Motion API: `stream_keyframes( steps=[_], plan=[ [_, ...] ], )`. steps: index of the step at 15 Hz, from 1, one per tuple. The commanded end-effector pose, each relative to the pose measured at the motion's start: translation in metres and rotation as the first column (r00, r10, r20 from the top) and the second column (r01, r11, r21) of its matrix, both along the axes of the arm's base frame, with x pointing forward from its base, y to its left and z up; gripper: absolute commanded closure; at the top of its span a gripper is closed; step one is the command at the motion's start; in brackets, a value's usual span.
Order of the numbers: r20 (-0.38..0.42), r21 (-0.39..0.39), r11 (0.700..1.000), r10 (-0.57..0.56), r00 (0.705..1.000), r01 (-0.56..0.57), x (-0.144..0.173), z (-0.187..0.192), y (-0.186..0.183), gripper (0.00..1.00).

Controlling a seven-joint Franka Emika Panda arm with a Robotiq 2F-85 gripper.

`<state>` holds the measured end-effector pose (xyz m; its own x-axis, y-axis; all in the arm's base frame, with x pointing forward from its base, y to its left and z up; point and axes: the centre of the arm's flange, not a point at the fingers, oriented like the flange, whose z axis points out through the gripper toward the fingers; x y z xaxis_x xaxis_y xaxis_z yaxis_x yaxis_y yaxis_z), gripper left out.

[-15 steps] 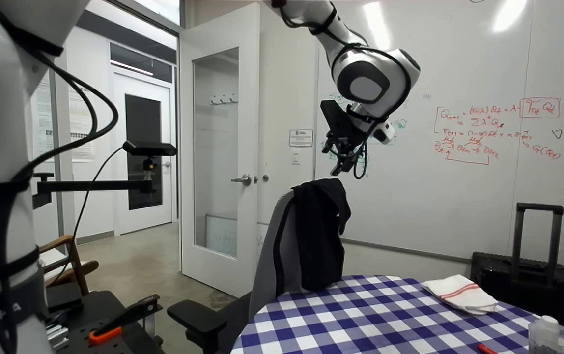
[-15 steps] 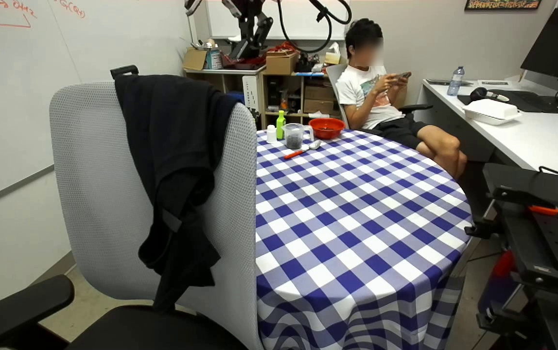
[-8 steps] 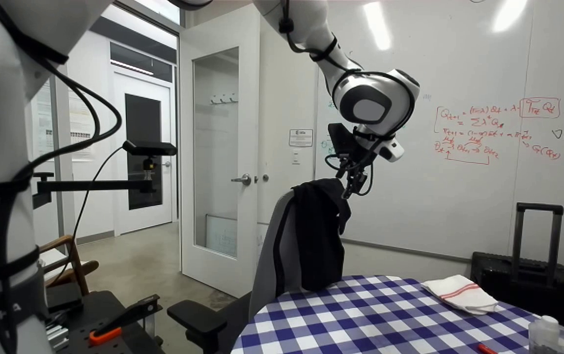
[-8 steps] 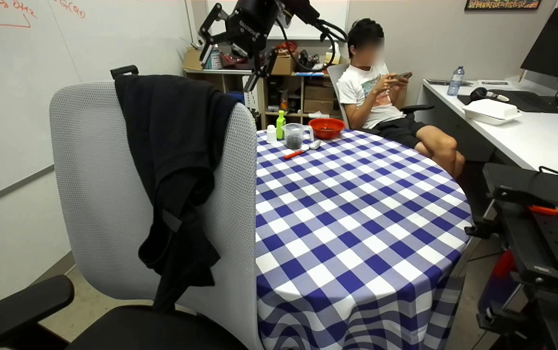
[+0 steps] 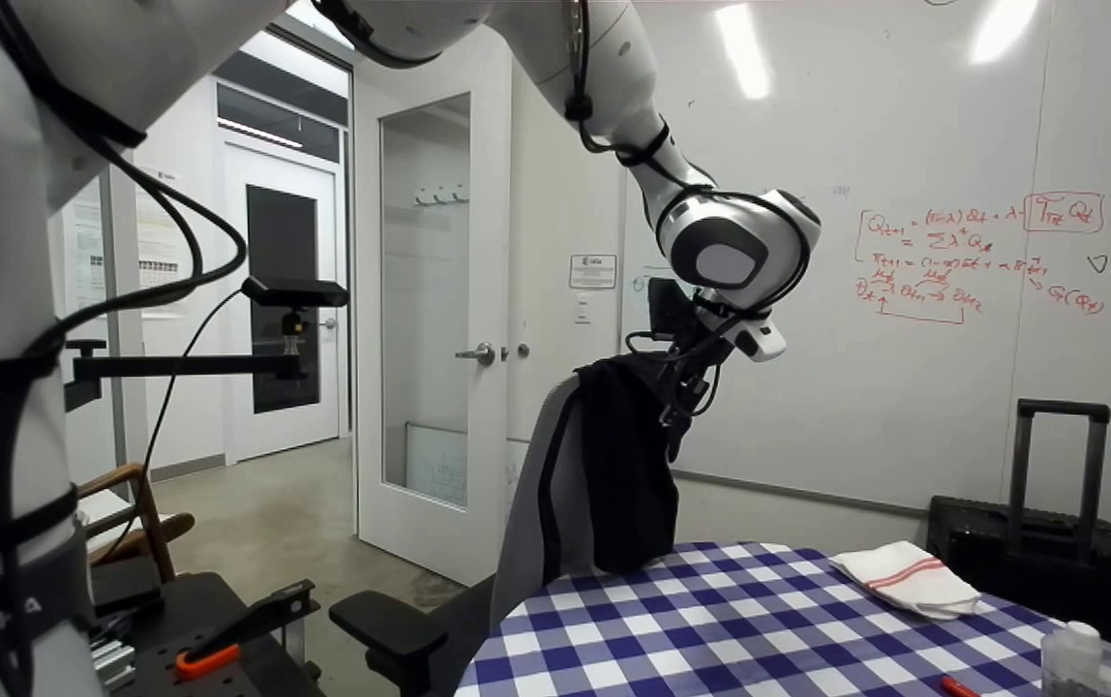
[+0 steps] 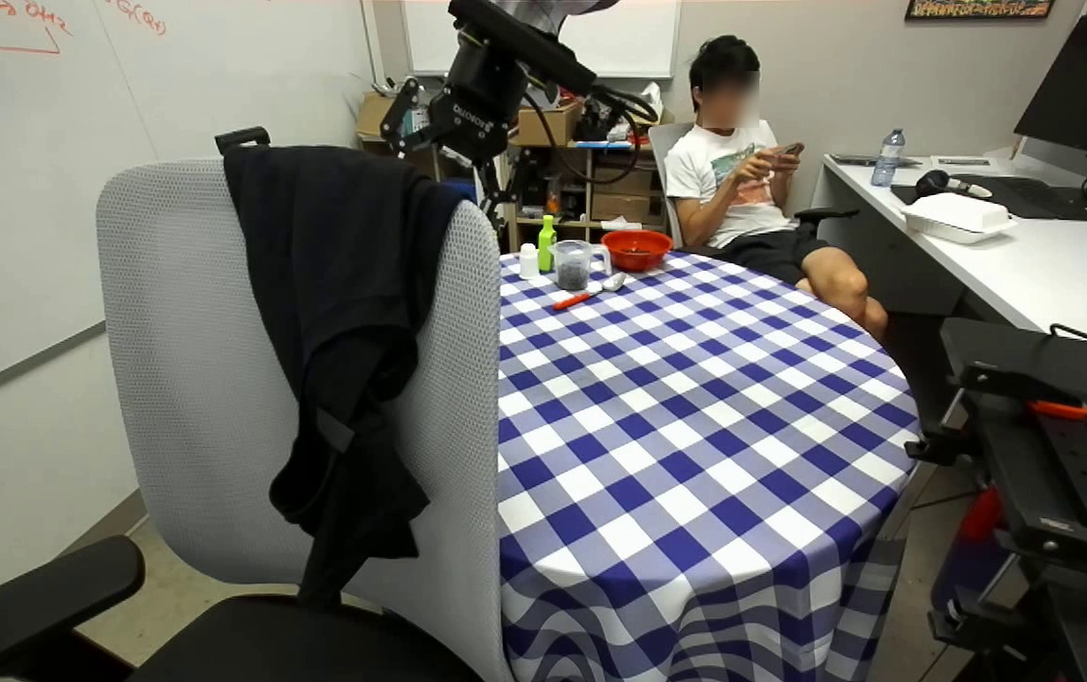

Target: Put the black cloth on the table

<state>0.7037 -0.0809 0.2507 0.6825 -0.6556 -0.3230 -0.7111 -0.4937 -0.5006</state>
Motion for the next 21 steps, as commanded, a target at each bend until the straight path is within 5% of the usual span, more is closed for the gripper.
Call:
stream_keyframes(
  steps=[1, 4, 6, 15, 21],
  plan=[
    [-0.02, 0.049, 0.999, -0.019, 1.0, 0.02, 0.036, -0.01, 0.006, 0.0],
    [-0.002, 0.075, 0.997, -0.014, 1.0, 0.014, 0.055, -0.011, 0.018, 0.02],
    [0.009, 0.104, 0.995, -0.007, 1.0, 0.006, 0.063, -0.01, 0.026, 0.27],
    [0.063, 0.188, 0.982, -0.025, 0.998, 0.013, 0.063, 0.001, 0.028, 0.95],
    [0.147, -0.137, 0.987, 0.107, 0.983, -0.087, 0.031, 0.08, 0.002, 0.97]
  ],
)
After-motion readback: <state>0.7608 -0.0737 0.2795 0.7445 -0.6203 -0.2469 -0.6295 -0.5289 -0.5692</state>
